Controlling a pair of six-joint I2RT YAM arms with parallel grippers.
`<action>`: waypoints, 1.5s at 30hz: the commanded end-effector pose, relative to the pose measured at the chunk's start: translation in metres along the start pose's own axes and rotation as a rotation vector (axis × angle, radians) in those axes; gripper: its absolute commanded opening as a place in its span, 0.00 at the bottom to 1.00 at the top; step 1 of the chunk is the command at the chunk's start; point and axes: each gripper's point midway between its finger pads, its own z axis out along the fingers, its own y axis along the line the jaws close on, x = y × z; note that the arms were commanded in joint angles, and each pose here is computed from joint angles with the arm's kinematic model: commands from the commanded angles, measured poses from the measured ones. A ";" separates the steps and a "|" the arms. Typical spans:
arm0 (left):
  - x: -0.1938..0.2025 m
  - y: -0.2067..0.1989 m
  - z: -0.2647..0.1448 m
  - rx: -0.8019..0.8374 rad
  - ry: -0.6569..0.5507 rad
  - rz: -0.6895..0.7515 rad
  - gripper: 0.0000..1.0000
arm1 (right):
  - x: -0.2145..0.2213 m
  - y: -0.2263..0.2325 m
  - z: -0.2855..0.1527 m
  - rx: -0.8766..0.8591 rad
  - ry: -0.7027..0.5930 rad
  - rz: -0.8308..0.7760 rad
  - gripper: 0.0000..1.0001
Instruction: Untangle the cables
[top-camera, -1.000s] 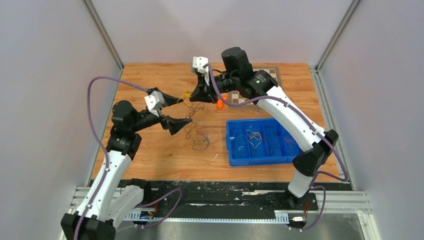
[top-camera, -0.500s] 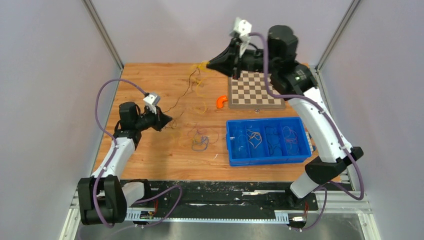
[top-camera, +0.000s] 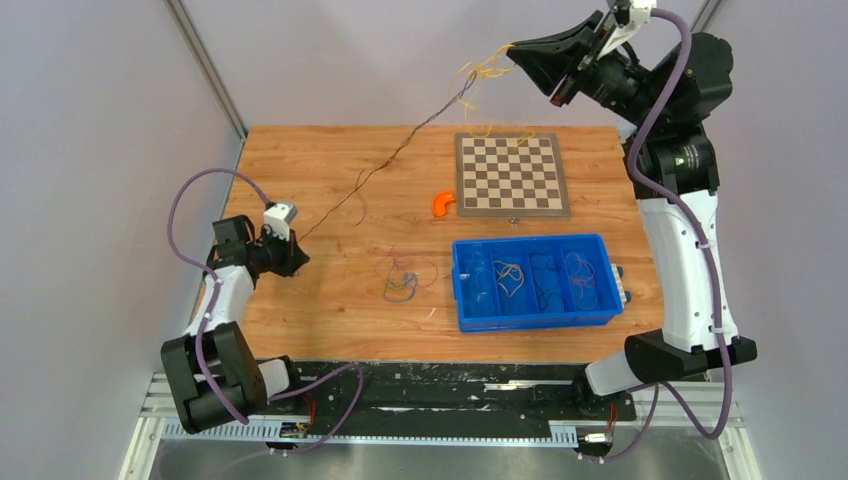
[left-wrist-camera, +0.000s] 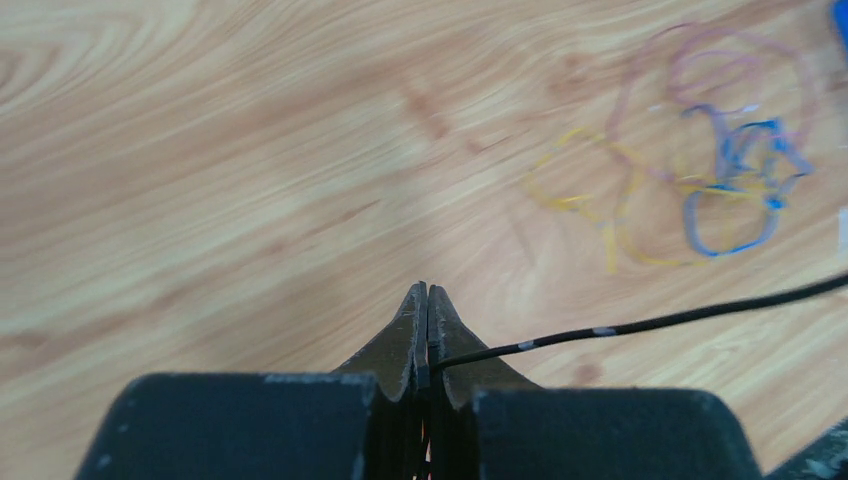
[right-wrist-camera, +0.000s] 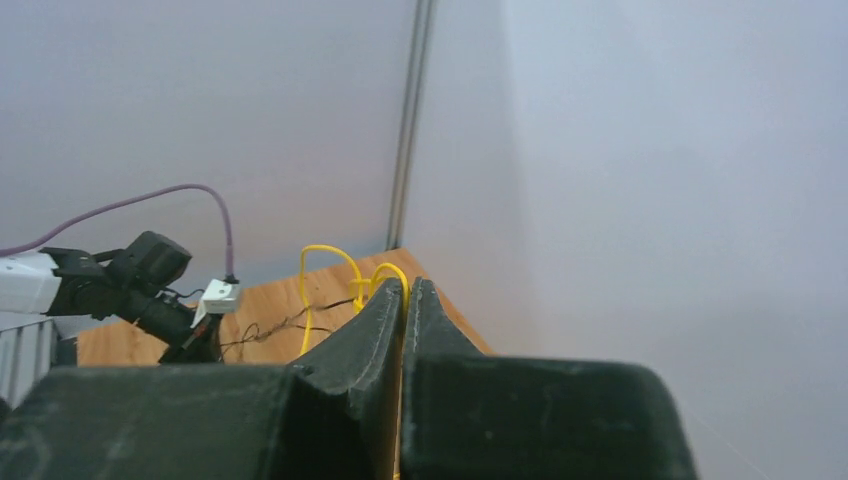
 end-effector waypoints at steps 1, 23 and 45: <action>0.021 0.046 -0.019 -0.136 0.098 0.026 0.00 | -0.043 -0.021 -0.024 0.109 -0.097 -0.063 0.00; 0.088 0.144 -0.064 -0.436 0.327 -0.018 0.00 | -0.056 -0.134 -0.116 0.454 -0.101 -0.093 0.00; 0.130 0.211 -0.122 -0.711 0.462 -0.139 0.00 | -0.069 -0.246 -0.236 0.893 -0.117 -0.222 0.00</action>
